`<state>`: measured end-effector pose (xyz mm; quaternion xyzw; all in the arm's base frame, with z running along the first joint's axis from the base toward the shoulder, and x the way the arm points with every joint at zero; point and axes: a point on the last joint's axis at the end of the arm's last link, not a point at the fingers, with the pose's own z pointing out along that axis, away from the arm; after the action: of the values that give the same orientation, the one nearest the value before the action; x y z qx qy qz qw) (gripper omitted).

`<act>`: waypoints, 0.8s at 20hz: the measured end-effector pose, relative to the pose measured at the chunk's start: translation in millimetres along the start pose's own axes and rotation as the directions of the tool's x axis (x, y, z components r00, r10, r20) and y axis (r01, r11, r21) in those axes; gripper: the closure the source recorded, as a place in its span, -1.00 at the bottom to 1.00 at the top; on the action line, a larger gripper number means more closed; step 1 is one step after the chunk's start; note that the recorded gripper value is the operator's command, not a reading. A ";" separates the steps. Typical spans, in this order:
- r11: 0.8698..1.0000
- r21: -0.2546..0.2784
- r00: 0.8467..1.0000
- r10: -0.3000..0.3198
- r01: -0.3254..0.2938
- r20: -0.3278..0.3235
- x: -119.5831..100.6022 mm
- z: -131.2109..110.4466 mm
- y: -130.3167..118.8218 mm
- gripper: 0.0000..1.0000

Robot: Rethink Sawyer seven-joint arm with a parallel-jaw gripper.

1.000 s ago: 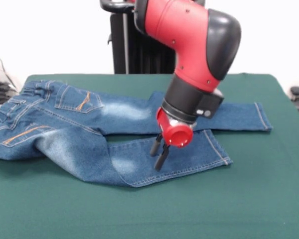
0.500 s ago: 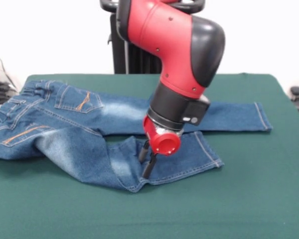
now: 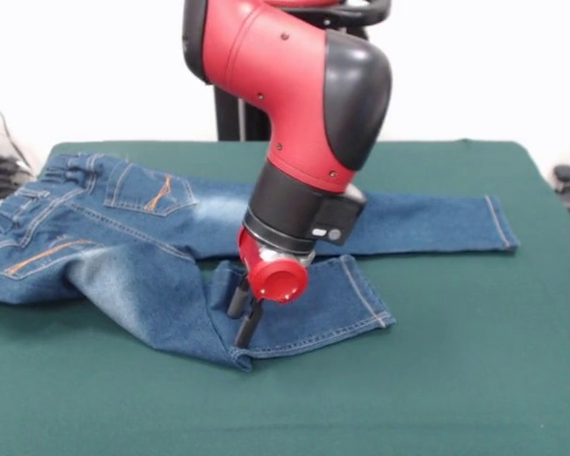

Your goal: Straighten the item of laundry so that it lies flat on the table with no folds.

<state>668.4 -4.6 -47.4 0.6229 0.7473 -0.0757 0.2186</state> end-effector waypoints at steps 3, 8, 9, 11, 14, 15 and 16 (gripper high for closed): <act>1.000 -0.010 1.000 -0.001 0.001 0.001 -0.4 0.9 5.6 -1.00; 0.999 -0.024 0.999 -0.028 0.029 0.021 5.2 4.9 13.4 -1.00; 0.999 -0.023 0.999 -0.035 0.036 0.029 6.5 5.3 14.4 -1.00; 0.999 -0.019 0.998 -0.049 0.050 0.044 9.8 5.3 17.2 -1.00; 0.998 -0.004 0.996 -0.059 0.059 0.065 15.4 6.1 23.4 -1.00; 0.998 -0.001 0.996 -0.060 0.060 0.068 16.2 6.1 24.6 -1.00; 0.998 0.003 0.996 -0.061 0.061 0.072 17.8 6.0 26.5 -1.00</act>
<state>693.1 14.6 -56.0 0.5969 0.7575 -0.1051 0.2425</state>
